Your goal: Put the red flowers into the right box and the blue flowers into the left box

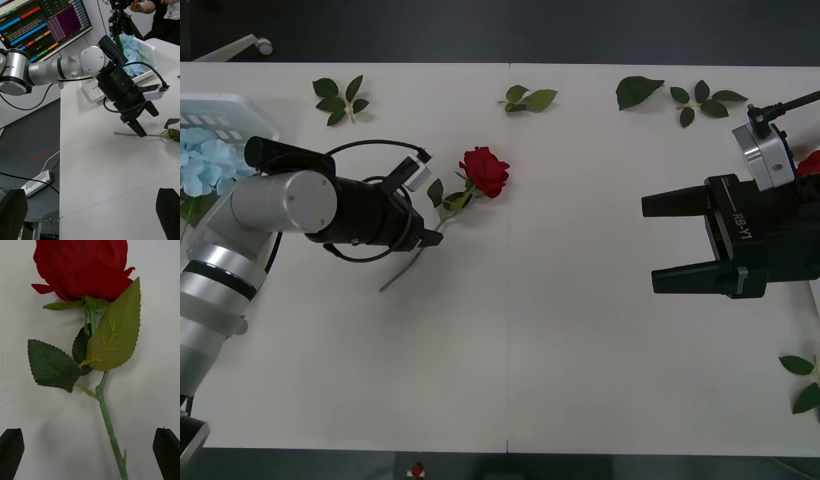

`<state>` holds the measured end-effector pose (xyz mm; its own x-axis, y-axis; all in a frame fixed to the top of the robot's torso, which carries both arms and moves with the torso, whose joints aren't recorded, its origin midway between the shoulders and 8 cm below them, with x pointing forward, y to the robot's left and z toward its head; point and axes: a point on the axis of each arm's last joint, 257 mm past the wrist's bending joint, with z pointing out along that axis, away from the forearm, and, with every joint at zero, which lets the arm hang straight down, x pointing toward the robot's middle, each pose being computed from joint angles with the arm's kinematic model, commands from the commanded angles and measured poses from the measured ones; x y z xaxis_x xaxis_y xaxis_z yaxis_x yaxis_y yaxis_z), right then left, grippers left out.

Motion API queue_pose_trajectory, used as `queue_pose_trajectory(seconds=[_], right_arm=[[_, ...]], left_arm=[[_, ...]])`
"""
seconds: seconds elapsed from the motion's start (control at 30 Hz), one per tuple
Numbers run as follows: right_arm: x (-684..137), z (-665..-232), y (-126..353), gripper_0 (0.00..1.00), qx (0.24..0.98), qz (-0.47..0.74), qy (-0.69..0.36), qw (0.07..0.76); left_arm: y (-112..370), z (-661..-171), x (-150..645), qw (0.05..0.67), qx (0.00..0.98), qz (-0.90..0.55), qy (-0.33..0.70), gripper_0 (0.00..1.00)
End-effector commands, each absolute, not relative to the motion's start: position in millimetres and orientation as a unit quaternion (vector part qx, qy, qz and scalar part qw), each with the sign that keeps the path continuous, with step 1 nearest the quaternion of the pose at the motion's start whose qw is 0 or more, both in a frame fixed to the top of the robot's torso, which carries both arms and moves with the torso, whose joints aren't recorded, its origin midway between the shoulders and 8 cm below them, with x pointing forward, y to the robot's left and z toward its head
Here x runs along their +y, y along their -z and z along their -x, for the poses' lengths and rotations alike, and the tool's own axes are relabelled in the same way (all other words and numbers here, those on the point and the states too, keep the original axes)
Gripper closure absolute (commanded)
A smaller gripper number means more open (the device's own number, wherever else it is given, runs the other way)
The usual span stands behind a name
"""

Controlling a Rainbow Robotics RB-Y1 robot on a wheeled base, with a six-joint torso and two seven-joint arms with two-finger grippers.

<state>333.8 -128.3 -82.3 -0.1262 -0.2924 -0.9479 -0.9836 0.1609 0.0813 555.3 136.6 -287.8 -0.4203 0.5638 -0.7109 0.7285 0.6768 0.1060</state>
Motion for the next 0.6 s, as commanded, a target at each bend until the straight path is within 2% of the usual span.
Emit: queue_pose_trajectory(seconds=[0.03,0.6], right_arm=[[-127.3,-332.8,72.9,0.0,0.618,0.52,-0.398,0.436],[-126.9,-331.2,72.5,0.0,0.616,0.521,-0.4,0.434]], left_arm=[[270.1,-574.7,121.7,0.388,0.835,-0.377,0.105,0.0],[272.0,-591.6,93.8,0.391,0.842,-0.361,0.089,0.0]])
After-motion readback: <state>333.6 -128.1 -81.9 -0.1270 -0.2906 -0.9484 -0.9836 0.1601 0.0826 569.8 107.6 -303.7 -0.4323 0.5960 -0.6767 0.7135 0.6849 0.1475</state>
